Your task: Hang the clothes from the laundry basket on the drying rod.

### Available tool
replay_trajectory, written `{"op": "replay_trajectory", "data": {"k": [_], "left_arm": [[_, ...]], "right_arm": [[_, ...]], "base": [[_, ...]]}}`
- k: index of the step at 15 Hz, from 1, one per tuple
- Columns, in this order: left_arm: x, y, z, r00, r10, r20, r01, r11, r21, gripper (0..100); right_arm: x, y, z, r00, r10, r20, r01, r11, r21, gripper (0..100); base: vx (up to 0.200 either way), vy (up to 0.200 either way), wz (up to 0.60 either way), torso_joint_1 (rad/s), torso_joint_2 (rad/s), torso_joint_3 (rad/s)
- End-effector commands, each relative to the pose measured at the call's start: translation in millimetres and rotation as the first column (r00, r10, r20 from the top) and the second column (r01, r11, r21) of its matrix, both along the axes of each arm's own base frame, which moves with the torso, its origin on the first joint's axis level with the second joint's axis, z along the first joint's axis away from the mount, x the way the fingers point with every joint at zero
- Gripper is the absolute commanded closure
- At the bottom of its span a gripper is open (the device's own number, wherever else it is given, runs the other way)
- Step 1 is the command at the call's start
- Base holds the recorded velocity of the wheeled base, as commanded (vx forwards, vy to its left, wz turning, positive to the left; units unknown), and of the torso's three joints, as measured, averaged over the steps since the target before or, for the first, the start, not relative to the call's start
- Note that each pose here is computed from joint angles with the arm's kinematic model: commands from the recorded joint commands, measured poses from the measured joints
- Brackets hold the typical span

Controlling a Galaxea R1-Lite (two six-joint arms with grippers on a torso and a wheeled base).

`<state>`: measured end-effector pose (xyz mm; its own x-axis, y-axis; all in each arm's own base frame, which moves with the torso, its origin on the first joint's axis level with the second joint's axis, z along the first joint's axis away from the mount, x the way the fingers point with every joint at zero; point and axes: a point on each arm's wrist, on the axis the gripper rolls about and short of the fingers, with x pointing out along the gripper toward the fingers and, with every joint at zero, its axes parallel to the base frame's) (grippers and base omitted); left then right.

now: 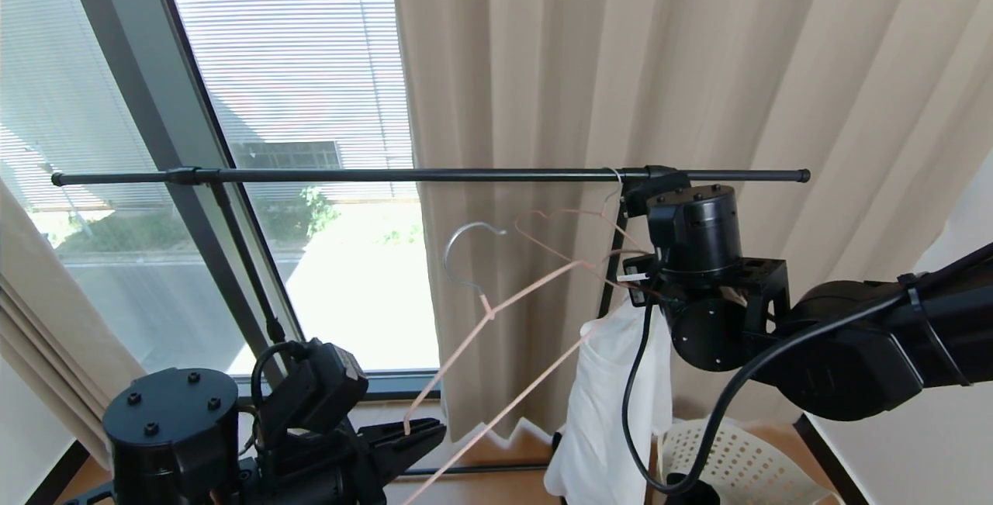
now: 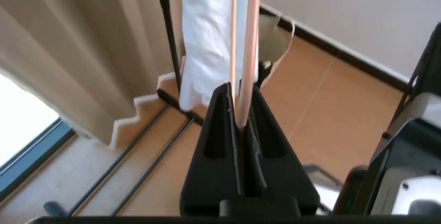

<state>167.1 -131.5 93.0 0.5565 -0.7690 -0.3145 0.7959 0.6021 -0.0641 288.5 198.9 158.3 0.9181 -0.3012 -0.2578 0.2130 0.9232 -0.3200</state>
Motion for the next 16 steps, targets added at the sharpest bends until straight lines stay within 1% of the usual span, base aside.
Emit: {"op": "replay_trajectory", "data": {"k": [1,3,5,8,10,13,14,16], "left_arm": [[3,-6,-10,0.999,-0.005,-0.04,0.005,1.0,0.013,100],[2,-9,-9,1.0,-0.005,-0.031,0.005,1.0,0.009,100],[2,-11,-12,0.999,-0.009,-0.038,0.01,1.0,0.015,100],[8,-14,-13,0.998,0.06,-0.021,-0.059,0.998,0.037,100],[11,-16,-15,0.997,0.067,-0.023,-0.066,0.997,0.042,100],[12,-16,-19,0.995,0.094,-0.026,-0.092,0.994,0.063,100],[12,-16,-19,0.995,0.095,-0.025,-0.093,0.994,0.062,100],[12,-16,-19,0.995,0.095,-0.024,-0.093,0.994,0.063,100]], "right_arm": [[-4,5,-1,1.0,0.013,-0.002,-0.013,1.0,-0.004,100],[-9,10,-2,0.999,0.033,-0.003,-0.033,0.999,-0.005,100],[-10,11,0,0.999,0.036,0.001,-0.036,0.999,-0.002,100],[-12,10,4,0.999,0.039,0.009,-0.039,0.999,0.001,100],[-22,19,4,0.997,0.074,0.008,-0.074,0.997,0.0,100],[-37,32,4,0.996,0.091,0.018,-0.091,0.996,-0.014,100],[-40,34,4,0.995,0.097,0.019,-0.096,0.995,-0.017,100],[-54,43,4,0.992,0.126,0.023,-0.125,0.992,-0.025,100]], "base": [[0.0,0.0,0.0,0.0,0.0,0.0],[0.0,0.0,0.0,0.0,0.0,0.0],[0.0,0.0,0.0,0.0,0.0,0.0],[0.0,0.0,0.0,0.0,0.0,0.0],[0.0,0.0,0.0,0.0,0.0,0.0],[0.0,0.0,0.0,0.0,0.0,0.0],[0.0,0.0,0.0,0.0,0.0,0.0],[0.0,0.0,0.0,0.0,0.0,0.0]]}}
